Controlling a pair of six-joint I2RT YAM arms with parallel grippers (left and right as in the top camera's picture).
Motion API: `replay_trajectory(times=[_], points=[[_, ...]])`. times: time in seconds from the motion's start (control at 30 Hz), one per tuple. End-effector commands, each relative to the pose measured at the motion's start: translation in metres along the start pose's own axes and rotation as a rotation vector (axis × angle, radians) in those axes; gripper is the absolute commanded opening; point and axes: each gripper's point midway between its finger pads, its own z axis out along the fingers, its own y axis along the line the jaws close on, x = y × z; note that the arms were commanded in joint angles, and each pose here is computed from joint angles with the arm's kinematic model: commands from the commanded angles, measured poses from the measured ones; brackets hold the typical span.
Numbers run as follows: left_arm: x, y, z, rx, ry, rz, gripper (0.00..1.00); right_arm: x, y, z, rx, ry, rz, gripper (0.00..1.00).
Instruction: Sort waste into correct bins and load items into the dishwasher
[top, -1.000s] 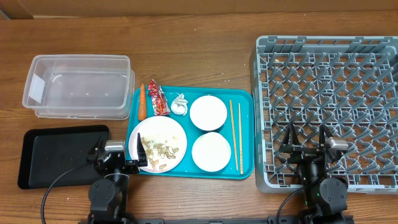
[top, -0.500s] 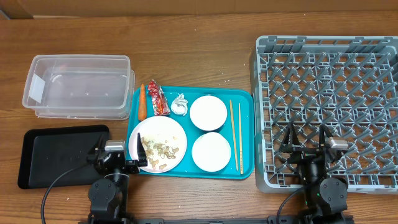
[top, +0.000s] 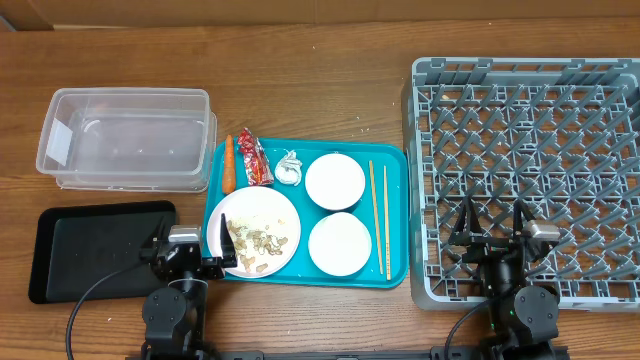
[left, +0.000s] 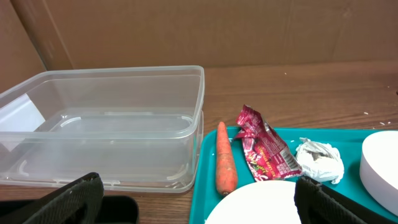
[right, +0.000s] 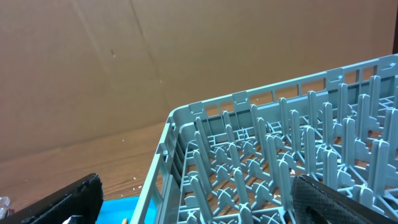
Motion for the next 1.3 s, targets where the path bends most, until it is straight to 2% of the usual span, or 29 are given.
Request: replay_trajectory(times=[0.0, 0.93, 1.03, 1.13, 1.2, 1.27], points=[[-0.001, 0.001, 0.000, -0.002, -0.008, 0.014, 1.00, 0.000, -0.001, 0.000, 0.001, -0.009, 0.002, 1.00], [-0.001, 0.001, 0.000, -0.003, -0.008, 0.015, 1.00, 0.000, -0.001, 0.000, 0.001, -0.009, 0.002, 1.00], [-0.015, 0.013, -0.001, -0.073, -0.064, 0.057, 1.00, -0.011, 0.002, -0.001, -0.012, -0.056, 0.012, 1.00], [-0.015, 0.011, -0.001, -0.064, -0.063, 0.057, 1.00, -0.014, 0.003, -0.001, -0.017, -0.066, 0.014, 1.00], [-0.020, 0.000, -0.001, 0.000, -0.088, 0.034, 1.00, -0.005, 0.007, 0.000, -0.041, -0.028, 0.008, 1.00], [-0.023, -0.027, -0.004, 0.164, -0.101, -0.018, 1.00, 0.003, 0.009, 0.000, -0.057, 0.005, 0.004, 1.00]])
